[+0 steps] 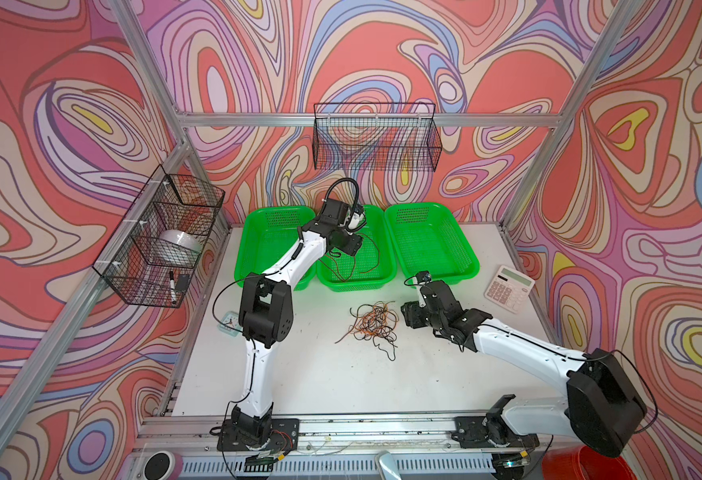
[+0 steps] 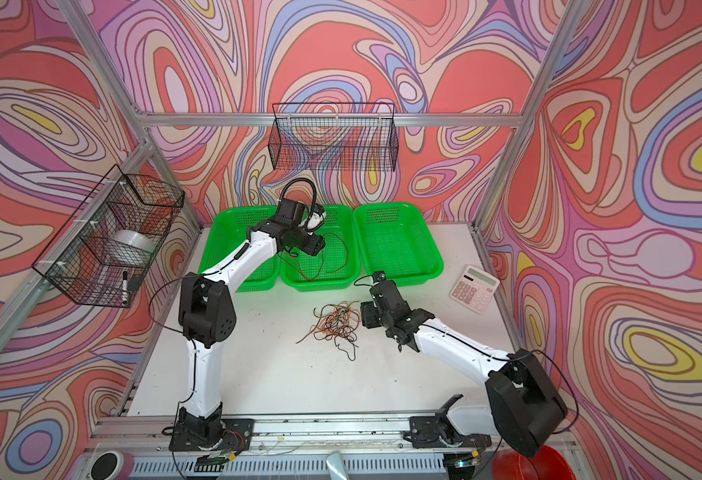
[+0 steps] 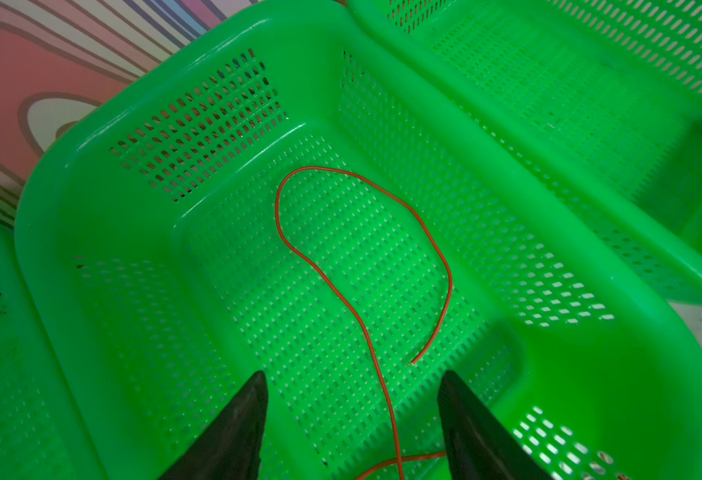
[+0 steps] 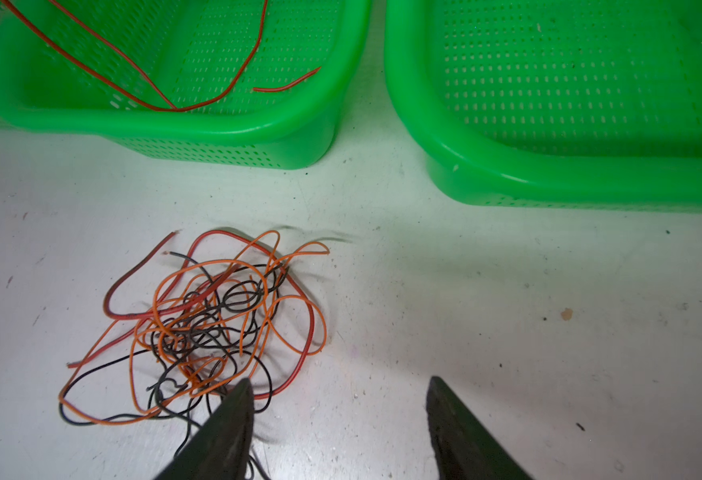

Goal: Untangle the cables
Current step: 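Lower the red wire into the middle green basket with the left gripper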

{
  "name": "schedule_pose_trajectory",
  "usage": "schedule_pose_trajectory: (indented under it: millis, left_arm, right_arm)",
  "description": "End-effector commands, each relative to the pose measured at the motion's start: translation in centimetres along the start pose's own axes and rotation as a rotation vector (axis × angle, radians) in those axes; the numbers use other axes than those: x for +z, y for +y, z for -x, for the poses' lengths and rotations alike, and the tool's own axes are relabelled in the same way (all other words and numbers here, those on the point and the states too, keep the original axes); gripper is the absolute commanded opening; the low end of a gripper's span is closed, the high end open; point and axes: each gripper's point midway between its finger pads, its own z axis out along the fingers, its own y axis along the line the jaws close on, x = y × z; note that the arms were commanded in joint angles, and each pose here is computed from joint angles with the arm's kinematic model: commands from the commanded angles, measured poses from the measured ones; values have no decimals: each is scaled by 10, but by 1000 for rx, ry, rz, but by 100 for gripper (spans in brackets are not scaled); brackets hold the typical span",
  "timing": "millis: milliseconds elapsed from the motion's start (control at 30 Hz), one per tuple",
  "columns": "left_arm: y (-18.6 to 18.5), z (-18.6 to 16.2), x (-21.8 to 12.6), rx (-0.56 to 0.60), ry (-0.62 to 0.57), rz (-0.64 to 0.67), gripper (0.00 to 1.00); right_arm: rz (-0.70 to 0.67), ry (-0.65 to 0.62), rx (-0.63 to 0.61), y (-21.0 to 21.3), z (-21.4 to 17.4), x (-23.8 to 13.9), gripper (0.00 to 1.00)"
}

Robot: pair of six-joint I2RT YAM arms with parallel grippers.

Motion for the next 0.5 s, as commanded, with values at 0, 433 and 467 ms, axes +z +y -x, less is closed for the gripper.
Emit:
schedule_pose_trajectory:
  millis: [0,433,467]
  left_arm:
    - [1,44,-69,-13,-168,22,77]
    - [39,23,-202,-223,-269,167,82]
    - [37,16,-211,-217,-269,177,83]
  right_arm:
    - [113,-57,-78,32,23,-4,67]
    - [346,-136,-405,142,108,87,69]
    - [369,-137,-407,150,114,96,69]
